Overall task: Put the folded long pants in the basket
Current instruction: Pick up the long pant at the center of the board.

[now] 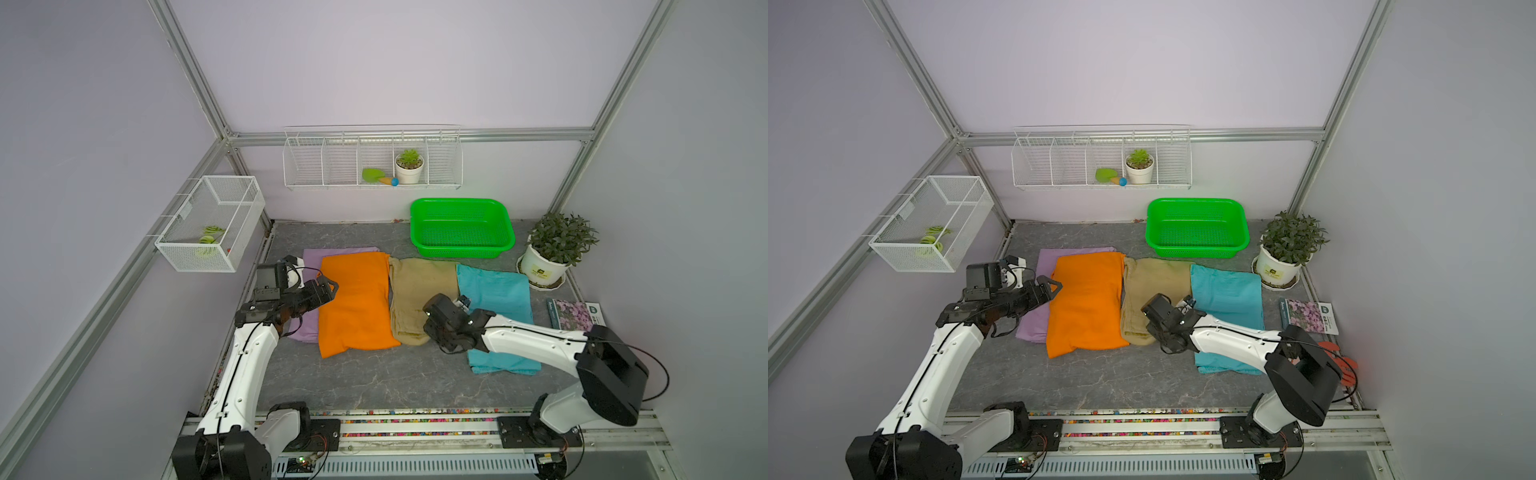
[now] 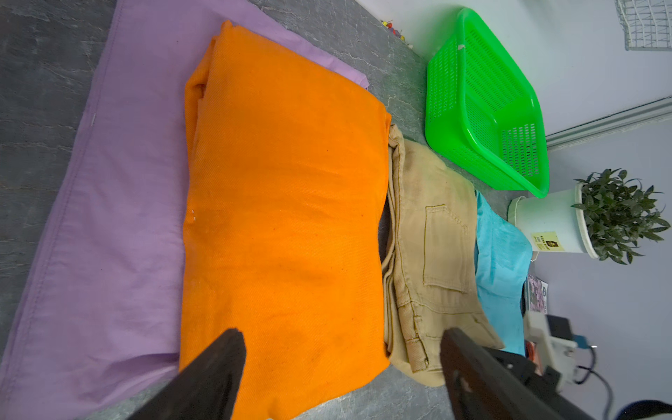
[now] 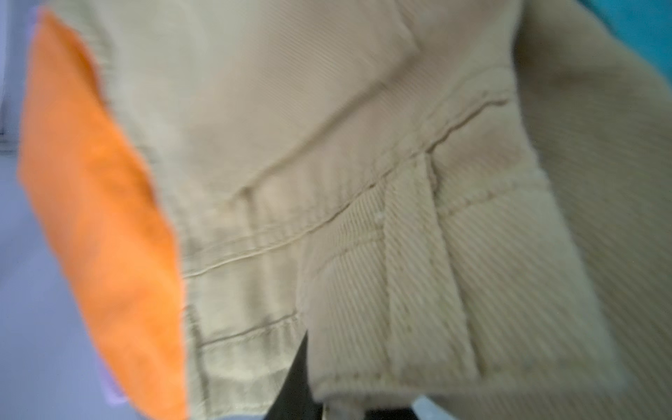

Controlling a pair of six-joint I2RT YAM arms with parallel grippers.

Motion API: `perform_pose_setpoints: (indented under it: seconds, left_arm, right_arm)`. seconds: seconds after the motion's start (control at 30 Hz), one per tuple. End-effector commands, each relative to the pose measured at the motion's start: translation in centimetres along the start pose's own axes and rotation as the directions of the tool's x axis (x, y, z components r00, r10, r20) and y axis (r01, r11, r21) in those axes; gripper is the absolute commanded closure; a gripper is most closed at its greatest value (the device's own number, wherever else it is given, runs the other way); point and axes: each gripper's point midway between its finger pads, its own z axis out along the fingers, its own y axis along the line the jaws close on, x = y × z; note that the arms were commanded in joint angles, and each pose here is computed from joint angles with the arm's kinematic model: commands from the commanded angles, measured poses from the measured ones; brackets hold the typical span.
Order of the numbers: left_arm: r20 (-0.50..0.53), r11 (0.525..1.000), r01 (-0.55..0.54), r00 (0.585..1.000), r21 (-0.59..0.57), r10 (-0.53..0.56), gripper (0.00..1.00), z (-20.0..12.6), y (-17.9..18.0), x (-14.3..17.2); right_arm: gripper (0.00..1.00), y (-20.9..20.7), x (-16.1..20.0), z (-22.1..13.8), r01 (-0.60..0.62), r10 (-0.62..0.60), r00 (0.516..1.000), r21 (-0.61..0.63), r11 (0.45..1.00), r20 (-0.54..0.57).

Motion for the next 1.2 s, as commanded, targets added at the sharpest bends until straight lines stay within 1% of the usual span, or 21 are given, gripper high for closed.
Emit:
perform_pose_setpoints:
  seconds: [0.0, 0.03, 0.07, 0.17, 0.2, 0.3, 0.37, 0.4, 0.43, 0.47, 0.53, 0.57, 0.7, 0.77, 0.87, 0.93, 1.0, 1.1, 1.17]
  left_arm:
    - [-0.010, 0.997, -0.041, 0.999, 0.058, 0.042, 0.12, 0.0, -1.2, 0.5]
    - [-0.017, 0.996, -0.052, 0.998, 0.073, 0.053, 0.13, 0.1, -1.7, 0.6]
    - [-0.026, 0.993, -0.070, 0.997, 0.095, 0.072, 0.13, 0.3, -2.4, 0.9]
    - [-0.062, 0.980, -0.126, 0.989, 0.152, 0.136, 0.13, 0.8, -4.6, 1.6]
    - [-0.071, 0.977, -0.137, 0.986, 0.164, 0.150, 0.13, 0.9, -5.2, 1.8]
    - [-0.104, 0.966, -0.168, 0.976, 0.199, 0.191, 0.14, 1.5, -7.0, 2.5]
    - [-0.119, 0.959, -0.189, 0.969, 0.213, 0.217, 0.14, 1.9, -8.1, 2.8]
    - [-0.127, 0.955, -0.202, 0.964, 0.218, 0.232, 0.14, 2.2, -8.6, 3.0]
    - [-0.138, 0.950, -0.214, 0.959, 0.227, 0.249, 0.14, 2.7, -9.3, 3.3]
    - [-0.145, 0.946, -0.226, 0.954, 0.234, 0.264, 0.14, 3.3, -10.1, 3.5]
    - [-0.173, 0.938, -0.240, 0.942, 0.250, 0.287, 0.14, 5.0, -11.6, 4.4]
    - [-0.191, 0.931, -0.256, 0.932, 0.262, 0.310, 0.14, 6.0, -12.5, 5.1]
    - [-0.261, 0.909, -0.307, 0.887, 0.282, 0.380, 0.16, 11.1, -14.7, 7.9]
    - [-0.315, 0.901, -0.289, 0.865, 0.322, 0.390, 0.20, 13.8, -15.4, 9.9]
    - [-0.387, 0.898, -0.262, 0.833, 0.352, 0.395, 0.27, 16.8, -15.9, 12.9]
    - [-0.433, 0.899, -0.245, 0.810, 0.362, 0.395, 0.31, 18.5, -16.0, 14.9]
    - [-0.465, 0.900, -0.223, 0.795, 0.376, 0.391, 0.33, 19.7, -16.3, 16.5]
    - [-0.505, 0.906, -0.186, 0.779, 0.381, 0.373, 0.39, 21.1, -16.2, 18.2]
    - [-0.526, 0.911, -0.181, 0.768, 0.370, 0.366, 0.44, 22.0, -16.2, 19.1]
  right_arm:
    - [1.00, -2.9, -0.1, -5.5, 0.328, -0.316, 0.940, 0.087, 0.941, -0.132]
    - [1.00, -3.4, -0.1, -6.3, 0.373, -0.358, 0.920, 0.077, 0.925, -0.159]
    - [1.00, -4.7, -0.5, -7.2, 0.396, -0.372, 0.906, 0.097, 0.913, -0.200]
    - [1.00, -9.1, -2.1, -9.7, 0.454, -0.397, 0.873, 0.176, 0.874, -0.283]
    - [1.00, -10.8, -2.9, -10.5, 0.466, -0.397, 0.871, 0.229, 0.855, -0.290]
    - [1.00, -15.5, -6.0, -12.6, 0.502, -0.424, 0.864, 0.404, 0.764, -0.271]
    - [1.00, -17.7, -8.0, -13.8, 0.471, -0.409, 0.882, 0.502, 0.725, -0.236]
    - [1.00, -18.4, -8.8, -13.9, 0.452, -0.402, 0.890, 0.526, 0.720, -0.214]
    - [1.00, -18.9, -9.3, -13.9, 0.426, -0.379, 0.903, 0.528, 0.735, -0.202]
    - [1.00, -19.1, -9.5, -13.8, 0.396, -0.350, 0.917, 0.510, 0.763, -0.188]
    - [1.00, -18.9, -10.1, -13.1, 0.360, -0.321, 0.933, 0.473, 0.804, -0.164]
    - [1.00, -19.1, -10.6, -12.9, 0.338, -0.304, 0.941, 0.474, 0.813, -0.151]
    - [1.00, -19.1, -11.7, -12.1, 0.310, -0.285, 0.950, 0.467, 0.828, -0.125]
    - [1.00, -18.7, -11.8, -12.0, 0.309, -0.282, 0.951, 0.449, 0.838, -0.128]
    - [1.00, -18.8, -11.7, -11.9, 0.311, -0.281, 0.950, 0.450, 0.837, -0.135]
    - [1.00, -18.8, -11.5, -11.8, 0.314, -0.282, 0.949, 0.444, 0.839, -0.138]
    - [1.00, -18.8, -11.5, -11.8, 0.311, -0.283, 0.950, 0.440, 0.843, -0.130]
    - [1.00, -18.9, -11.4, -11.9, 0.309, -0.282, 0.951, 0.437, 0.845, -0.126]
    - [1.00, -18.9, -11.3, -11.9, 0.307, -0.281, 0.952, 0.434, 0.847, -0.124]
